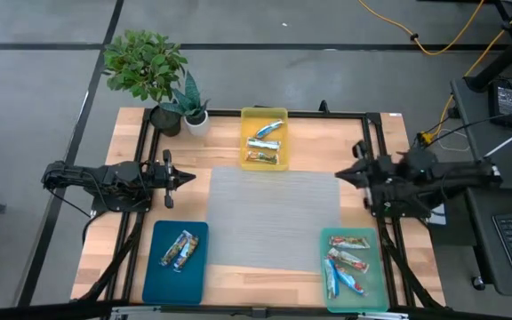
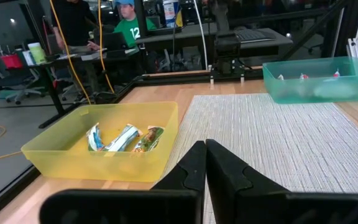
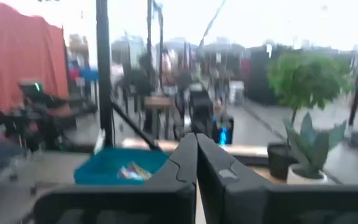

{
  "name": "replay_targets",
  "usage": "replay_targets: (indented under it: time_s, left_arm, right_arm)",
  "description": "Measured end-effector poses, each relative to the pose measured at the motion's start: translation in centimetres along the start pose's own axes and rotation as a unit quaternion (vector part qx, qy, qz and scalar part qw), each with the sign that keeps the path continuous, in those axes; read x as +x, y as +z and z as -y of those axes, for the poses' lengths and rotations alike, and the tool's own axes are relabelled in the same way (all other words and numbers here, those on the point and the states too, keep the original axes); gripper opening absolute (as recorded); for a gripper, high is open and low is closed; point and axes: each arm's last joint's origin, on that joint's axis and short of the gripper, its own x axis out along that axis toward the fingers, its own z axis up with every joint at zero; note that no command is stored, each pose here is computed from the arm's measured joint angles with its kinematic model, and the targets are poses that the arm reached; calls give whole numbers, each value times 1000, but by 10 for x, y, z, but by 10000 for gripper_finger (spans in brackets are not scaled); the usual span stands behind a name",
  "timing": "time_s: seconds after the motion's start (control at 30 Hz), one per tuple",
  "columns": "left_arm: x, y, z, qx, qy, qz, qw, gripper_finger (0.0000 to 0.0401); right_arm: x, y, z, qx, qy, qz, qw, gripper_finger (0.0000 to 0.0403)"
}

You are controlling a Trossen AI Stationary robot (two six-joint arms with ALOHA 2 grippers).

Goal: Pick and place Granola Bars by type
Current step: Return to Home Position

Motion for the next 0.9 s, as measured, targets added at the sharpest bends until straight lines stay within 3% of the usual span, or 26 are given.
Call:
replay_targets:
  time_s: [0.27, 0.53, 0.7, 0.9]
  left_arm:
    - [0, 0, 0, 0, 0, 0, 1000, 4]
    - [1, 1, 0, 0, 0, 1, 1000, 5]
    - [1, 0, 0, 0, 0, -1, 1000, 5]
    - [0, 1, 0, -1, 0, 2, 1000, 5]
  right_arm:
    - [-50, -26, -2, 3, 12, 122, 992, 6]
    - [-47, -40, -3, -8, 24, 44, 999, 6]
    - [-45, -54, -4, 23, 39, 4, 999, 4]
    - [-37, -87, -6, 47, 63, 15, 997, 4]
